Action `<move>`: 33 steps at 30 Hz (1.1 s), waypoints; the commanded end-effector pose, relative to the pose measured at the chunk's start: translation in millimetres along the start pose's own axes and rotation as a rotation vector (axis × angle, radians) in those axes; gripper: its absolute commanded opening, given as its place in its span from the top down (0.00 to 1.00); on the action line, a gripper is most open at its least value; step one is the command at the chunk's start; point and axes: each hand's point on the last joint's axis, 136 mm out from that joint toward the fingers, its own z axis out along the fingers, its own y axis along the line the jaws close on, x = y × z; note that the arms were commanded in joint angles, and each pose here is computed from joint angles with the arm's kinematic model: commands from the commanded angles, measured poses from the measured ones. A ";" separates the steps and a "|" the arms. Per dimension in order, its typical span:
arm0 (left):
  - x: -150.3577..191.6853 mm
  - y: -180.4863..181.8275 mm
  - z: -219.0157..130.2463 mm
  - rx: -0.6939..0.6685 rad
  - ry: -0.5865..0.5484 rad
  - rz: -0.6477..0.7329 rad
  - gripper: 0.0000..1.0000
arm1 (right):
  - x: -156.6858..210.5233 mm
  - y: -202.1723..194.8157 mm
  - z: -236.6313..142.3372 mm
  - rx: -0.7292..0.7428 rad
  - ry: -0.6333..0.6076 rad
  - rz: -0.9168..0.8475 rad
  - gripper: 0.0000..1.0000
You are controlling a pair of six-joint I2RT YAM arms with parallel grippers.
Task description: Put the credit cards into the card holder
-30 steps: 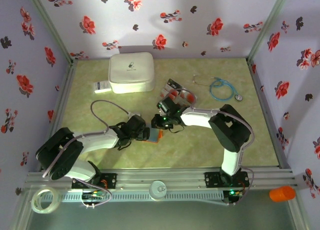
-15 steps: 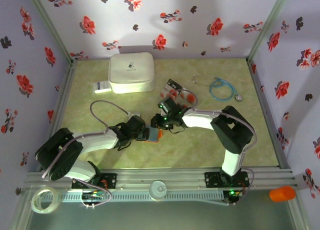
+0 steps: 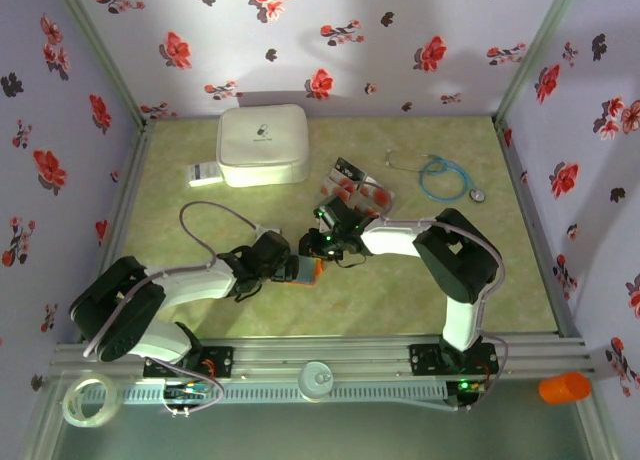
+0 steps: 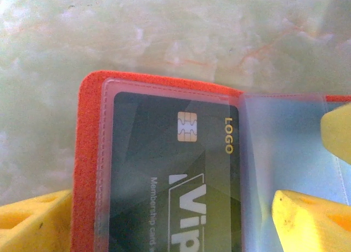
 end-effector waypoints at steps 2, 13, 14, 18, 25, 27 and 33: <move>8.7 0.1 -2.3 0.012 0.020 -0.001 0.11 | -1.3 17.3 2.7 -0.066 0.014 0.015 0.71; 6.2 4.5 -7.2 0.000 0.002 -0.003 0.11 | -4.4 19.8 -1.9 -0.082 -0.005 0.022 0.76; 5.5 4.5 -7.9 0.000 -0.002 -0.005 0.11 | -4.8 16.5 -4.5 -0.063 -0.011 0.016 0.77; 3.8 5.0 -10.3 0.002 -0.010 -0.009 0.11 | -1.1 5.9 -18.0 0.012 -0.025 -0.026 0.79; 0.5 3.7 -12.8 0.005 -0.017 -0.008 0.10 | 6.7 -6.9 -48.6 0.101 -0.072 -0.078 0.71; -1.3 3.4 -14.0 0.003 -0.020 -0.004 0.10 | 12.2 -13.8 -52.2 0.134 -0.075 -0.088 0.68; -6.9 2.5 -17.5 0.001 -0.032 -0.003 0.07 | 28.6 -34.0 -44.2 0.229 -0.039 -0.116 0.64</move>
